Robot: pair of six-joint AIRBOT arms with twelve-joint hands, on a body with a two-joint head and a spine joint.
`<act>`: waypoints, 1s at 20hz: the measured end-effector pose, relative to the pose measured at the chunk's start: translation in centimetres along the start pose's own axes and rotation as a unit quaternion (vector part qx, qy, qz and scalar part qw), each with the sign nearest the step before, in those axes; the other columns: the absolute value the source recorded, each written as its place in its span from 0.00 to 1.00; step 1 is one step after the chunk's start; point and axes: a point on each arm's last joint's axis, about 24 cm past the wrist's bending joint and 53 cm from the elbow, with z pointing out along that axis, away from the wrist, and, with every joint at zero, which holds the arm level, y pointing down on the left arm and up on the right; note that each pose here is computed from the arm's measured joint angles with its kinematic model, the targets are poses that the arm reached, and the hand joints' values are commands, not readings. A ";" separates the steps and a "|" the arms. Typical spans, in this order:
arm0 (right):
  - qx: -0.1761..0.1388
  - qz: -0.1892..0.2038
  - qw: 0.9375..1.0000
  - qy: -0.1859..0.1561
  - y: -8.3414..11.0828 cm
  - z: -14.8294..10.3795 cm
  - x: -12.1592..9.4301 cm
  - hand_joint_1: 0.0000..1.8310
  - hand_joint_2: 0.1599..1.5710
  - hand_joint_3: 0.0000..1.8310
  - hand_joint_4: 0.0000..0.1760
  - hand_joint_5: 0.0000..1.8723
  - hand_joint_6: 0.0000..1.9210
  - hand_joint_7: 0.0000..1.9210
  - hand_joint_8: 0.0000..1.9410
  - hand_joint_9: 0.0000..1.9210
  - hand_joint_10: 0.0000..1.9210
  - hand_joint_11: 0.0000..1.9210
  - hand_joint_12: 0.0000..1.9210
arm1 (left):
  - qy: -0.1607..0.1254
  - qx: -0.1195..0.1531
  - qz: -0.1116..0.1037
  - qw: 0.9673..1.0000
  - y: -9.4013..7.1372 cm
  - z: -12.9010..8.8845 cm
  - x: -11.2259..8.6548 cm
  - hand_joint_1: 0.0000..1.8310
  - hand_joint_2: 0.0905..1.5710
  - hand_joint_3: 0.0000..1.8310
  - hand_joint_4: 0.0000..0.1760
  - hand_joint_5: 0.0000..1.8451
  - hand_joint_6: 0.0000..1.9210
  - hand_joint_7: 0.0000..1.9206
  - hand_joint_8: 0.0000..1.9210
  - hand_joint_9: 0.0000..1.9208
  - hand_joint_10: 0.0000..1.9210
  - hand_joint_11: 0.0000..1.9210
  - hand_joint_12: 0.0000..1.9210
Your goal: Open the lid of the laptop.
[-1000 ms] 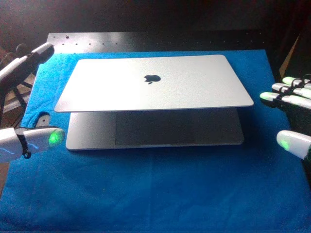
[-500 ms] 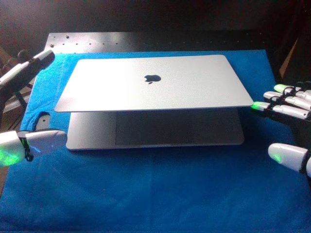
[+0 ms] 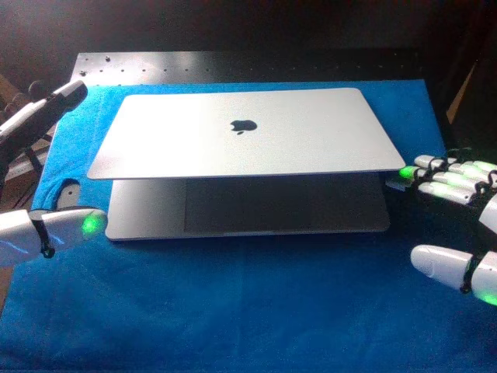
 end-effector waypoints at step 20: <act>-0.096 -0.008 0.993 0.066 7.1 7.7 5.9 0.00 0.87 0.01 0.00 0.13 0.00 0.11 0.00 0.07 0.00 0.08 0.01 | -0.006 0.001 -0.014 1.000 0.4 0.1 0.7 0.35 0.61 0.00 1.00 0.00 0.00 0.00 0.00 0.00 0.00 0.00 0.00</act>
